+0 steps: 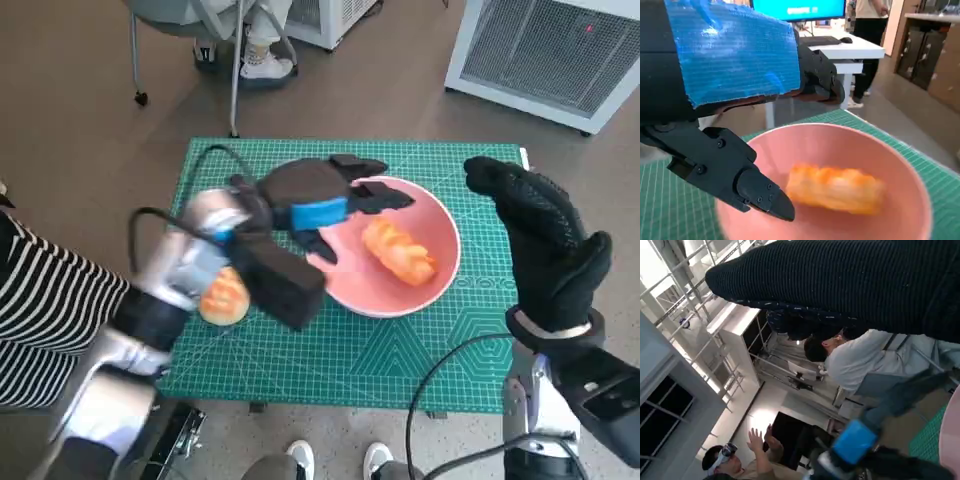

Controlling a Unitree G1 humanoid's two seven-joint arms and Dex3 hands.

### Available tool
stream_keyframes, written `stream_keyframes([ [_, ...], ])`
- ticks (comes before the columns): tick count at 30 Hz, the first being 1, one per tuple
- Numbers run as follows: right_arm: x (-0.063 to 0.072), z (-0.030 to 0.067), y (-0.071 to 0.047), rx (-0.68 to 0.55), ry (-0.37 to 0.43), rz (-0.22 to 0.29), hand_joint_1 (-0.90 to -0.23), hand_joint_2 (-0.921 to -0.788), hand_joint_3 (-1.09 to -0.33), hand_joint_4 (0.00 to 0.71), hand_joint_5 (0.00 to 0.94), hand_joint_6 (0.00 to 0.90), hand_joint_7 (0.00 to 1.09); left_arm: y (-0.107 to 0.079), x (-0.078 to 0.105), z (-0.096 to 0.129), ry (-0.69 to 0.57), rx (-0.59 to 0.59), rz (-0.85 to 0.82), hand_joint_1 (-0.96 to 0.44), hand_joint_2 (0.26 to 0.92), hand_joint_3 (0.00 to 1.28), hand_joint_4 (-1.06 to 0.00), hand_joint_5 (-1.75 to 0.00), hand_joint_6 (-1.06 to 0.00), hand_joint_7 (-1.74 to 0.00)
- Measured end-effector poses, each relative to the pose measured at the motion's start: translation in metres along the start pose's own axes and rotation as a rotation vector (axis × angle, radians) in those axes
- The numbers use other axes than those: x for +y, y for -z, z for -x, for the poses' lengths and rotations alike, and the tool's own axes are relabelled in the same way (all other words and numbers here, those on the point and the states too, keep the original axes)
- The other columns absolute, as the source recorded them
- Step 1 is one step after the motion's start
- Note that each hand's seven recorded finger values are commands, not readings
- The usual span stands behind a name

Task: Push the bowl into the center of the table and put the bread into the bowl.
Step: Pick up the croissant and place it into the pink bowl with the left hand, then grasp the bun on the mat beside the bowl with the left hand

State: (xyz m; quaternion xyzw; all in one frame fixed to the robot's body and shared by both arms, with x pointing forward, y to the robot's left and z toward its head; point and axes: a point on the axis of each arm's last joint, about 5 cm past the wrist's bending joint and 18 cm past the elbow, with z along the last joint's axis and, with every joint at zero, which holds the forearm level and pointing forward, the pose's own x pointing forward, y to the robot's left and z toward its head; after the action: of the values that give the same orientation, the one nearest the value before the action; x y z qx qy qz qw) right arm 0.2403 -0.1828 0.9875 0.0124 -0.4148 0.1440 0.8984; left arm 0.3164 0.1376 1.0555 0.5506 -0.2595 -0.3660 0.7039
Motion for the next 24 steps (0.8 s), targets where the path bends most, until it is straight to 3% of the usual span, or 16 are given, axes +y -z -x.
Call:
stream_keyframes([
  [15,0.001,0.0005,0.001,0.002,0.002,-0.005,-0.716,-0.921,-0.718,0.188,0.000,0.104,0.43,0.026,0.013,0.078,-0.018,0.099,0.098,-0.47,0.757,0.01,-0.02,-0.01,-0.21,-0.02],
  [24,0.001,0.0005,0.002,0.006,0.002,-0.007,-0.711,-0.921,-0.717,0.189,0.001,0.099,0.43,0.031,0.013,0.112,0.089,0.246,0.121,-0.42,0.729,0.00,-0.04,-0.01,-0.23,-0.02],
])
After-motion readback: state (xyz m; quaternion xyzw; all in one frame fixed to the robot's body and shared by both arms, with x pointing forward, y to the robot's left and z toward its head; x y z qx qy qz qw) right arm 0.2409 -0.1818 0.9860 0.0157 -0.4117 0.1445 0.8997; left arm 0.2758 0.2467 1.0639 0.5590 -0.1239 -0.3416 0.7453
